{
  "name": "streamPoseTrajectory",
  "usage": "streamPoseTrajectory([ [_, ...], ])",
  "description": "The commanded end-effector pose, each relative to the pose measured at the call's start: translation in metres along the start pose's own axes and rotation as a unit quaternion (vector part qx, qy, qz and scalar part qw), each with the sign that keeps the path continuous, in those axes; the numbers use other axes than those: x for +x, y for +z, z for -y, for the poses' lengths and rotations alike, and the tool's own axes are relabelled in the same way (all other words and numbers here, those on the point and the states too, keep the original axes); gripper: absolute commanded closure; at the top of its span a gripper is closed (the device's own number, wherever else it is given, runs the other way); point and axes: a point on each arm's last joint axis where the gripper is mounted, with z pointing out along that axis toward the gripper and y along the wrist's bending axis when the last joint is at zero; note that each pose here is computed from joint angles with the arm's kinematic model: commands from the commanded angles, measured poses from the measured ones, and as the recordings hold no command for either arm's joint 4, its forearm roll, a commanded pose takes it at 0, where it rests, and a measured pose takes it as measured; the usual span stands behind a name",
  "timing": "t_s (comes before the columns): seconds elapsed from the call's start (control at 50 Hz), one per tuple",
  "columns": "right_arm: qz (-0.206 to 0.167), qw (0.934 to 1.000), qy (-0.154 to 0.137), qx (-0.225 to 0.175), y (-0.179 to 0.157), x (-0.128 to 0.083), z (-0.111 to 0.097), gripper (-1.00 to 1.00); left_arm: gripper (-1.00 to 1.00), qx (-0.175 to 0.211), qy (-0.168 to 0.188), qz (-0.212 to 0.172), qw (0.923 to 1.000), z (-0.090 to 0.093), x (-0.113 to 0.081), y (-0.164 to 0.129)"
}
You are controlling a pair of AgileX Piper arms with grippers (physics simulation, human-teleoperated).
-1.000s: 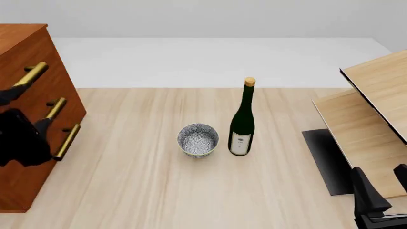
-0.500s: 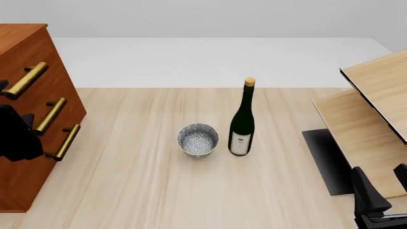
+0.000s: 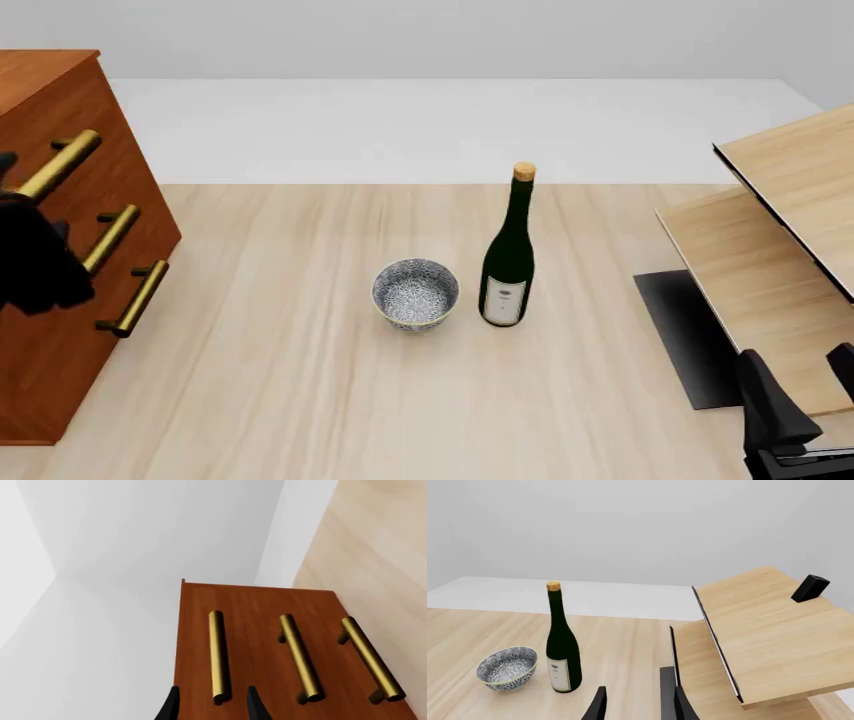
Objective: Close the bottom drawer of the cabinet and open the top drawer.
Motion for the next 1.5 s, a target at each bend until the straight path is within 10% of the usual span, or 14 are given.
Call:
streamPoseTrajectory([
  [0.02, 0.000, 1.0000, 0.000, 0.001, 0.000, 0.000, 0.000, -1.00, -1.00, -0.007, 0.002, -0.007, 0.9999, -0.004, 0.003, 0.010],
  [1.02, 0.001, 1.0000, -0.001, 0.000, 0.000, 0.000, 0.000, -1.00, -1.00, 0.021, -0.009, -0.037, 0.9991, 0.011, 0.017, 0.028],
  [1.04, 0.001, 1.0000, -0.001, 0.000, 0.000, 0.000, 0.000, -1.00, 1.00, 0.022, -0.008, -0.036, 0.9991, 0.012, 0.017, 0.028],
  [1.5, 0.001, 1.0000, -0.001, -0.002, 0.000, 0.000, 0.000, -1.00, 1.00, 0.022, -0.004, -0.036, 0.9991, 0.011, 0.017, 0.025],
])
